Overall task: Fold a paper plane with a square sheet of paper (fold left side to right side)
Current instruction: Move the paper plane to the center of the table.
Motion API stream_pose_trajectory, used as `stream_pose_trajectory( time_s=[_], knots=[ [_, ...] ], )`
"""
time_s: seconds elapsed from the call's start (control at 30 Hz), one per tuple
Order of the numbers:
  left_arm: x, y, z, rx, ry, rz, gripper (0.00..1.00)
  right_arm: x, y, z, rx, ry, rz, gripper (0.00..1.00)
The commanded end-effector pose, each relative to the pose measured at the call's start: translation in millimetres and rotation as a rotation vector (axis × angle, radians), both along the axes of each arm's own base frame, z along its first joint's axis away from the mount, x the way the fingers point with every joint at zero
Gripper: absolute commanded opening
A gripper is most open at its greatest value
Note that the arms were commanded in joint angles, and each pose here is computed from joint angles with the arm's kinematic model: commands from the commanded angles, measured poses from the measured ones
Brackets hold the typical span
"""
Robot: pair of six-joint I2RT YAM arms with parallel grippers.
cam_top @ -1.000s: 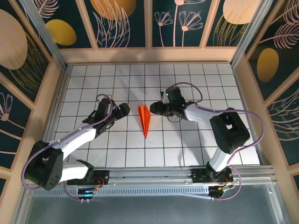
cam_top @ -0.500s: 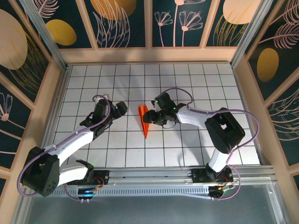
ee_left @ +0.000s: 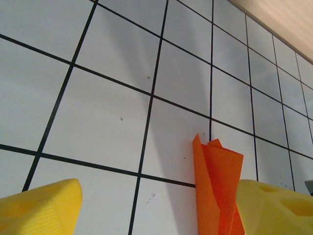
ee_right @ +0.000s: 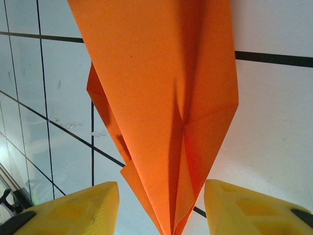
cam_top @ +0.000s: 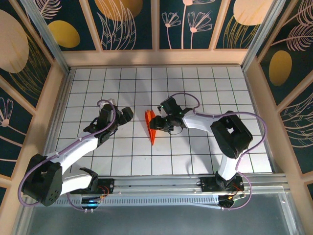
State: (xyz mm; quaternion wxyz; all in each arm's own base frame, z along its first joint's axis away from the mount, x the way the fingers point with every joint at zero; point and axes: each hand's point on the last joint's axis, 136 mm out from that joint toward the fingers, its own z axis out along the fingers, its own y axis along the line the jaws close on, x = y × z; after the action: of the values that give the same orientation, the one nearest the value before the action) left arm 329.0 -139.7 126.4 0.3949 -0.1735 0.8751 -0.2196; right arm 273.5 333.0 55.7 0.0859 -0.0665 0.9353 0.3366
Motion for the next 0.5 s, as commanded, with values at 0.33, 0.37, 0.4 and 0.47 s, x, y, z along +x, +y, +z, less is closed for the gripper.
stream_pose_trajectory(
  time_s=[0.33,0.37,0.4,0.47],
  knots=[
    [0.1,6.6,-4.9,0.042,0.014,0.01,0.82,-0.9,9.8,2.2,-0.014,0.01,0.014,0.44],
    [0.3,6.5,-5.1,0.042,0.015,0.01,0.82,-0.5,10.2,2.1,-0.022,0.006,0.015,0.44],
    [0.4,6.1,-4.9,0.042,0.014,0.009,0.82,0.1,10.0,1.2,-0.032,0.002,0.014,0.45],
    [0.5,6.4,-5.7,0.044,0.016,0.008,0.82,0.8,8.9,-0.8,-0.054,-0.001,0.012,0.45]
  ],
)
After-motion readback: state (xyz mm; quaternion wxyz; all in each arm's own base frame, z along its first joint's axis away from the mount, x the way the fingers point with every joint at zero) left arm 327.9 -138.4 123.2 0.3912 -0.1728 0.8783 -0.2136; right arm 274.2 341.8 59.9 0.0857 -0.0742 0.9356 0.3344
